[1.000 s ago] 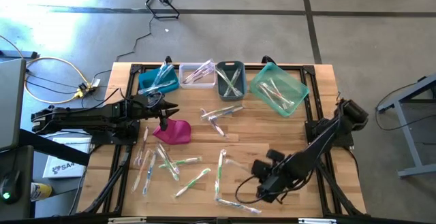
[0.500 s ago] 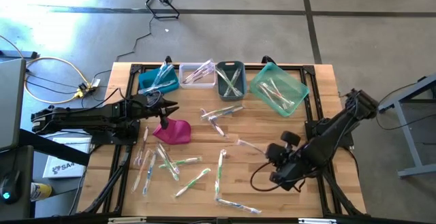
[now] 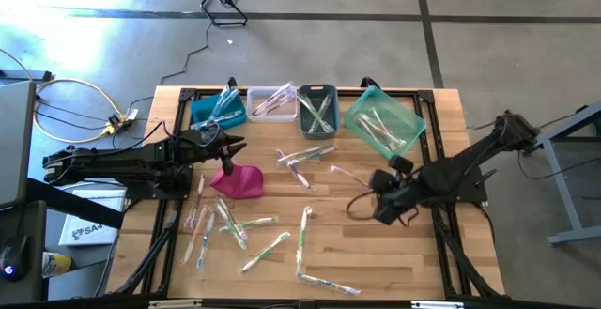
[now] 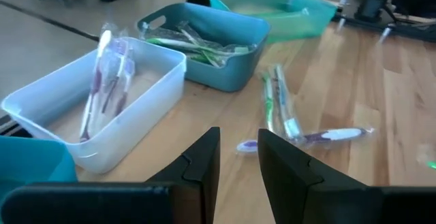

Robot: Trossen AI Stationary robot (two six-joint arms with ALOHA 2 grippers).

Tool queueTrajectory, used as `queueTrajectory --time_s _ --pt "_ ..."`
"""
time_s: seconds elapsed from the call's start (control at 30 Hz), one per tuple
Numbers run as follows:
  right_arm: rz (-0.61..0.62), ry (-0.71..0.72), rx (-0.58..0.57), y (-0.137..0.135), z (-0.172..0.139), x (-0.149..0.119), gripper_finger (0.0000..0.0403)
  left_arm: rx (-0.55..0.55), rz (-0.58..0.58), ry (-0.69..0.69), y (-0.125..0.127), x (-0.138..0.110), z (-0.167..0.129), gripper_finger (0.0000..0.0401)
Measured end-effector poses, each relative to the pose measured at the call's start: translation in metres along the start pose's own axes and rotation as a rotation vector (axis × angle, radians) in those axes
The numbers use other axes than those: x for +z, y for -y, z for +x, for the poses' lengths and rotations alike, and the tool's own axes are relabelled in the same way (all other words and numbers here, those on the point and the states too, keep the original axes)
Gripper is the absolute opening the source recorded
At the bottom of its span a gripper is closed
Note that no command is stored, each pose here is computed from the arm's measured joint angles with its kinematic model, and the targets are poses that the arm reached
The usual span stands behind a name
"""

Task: Pick & Place Toothbrushes
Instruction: Put the violet toothbrush into the white bin

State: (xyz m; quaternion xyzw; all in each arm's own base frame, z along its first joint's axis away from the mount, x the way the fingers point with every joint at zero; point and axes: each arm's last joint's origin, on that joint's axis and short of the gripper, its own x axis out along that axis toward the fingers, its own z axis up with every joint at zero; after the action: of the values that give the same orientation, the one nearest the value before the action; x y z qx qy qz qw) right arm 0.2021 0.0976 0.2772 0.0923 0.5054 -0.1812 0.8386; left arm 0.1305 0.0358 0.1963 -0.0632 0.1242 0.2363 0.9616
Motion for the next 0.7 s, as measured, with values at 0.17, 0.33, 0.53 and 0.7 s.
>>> queueTrajectory --time_s 0.17,0.33,0.53,0.7 --pt "0.009 0.090 0.105 0.024 0.018 0.003 0.0013 0.020 -0.044 0.033 0.000 0.003 0.000 0.0095" --pt "-0.075 0.203 0.140 0.038 0.033 0.011 0.0013 0.009 -0.103 0.087 0.000 0.008 0.000 0.0095" --pt "-0.171 0.334 0.224 0.050 0.060 0.027 0.0013 0.001 -0.147 0.118 0.001 0.011 -0.001 0.0095" --pt "-0.220 0.431 0.293 0.061 0.080 0.035 0.0013 -0.031 -0.182 0.116 0.002 0.012 -0.001 0.0095"
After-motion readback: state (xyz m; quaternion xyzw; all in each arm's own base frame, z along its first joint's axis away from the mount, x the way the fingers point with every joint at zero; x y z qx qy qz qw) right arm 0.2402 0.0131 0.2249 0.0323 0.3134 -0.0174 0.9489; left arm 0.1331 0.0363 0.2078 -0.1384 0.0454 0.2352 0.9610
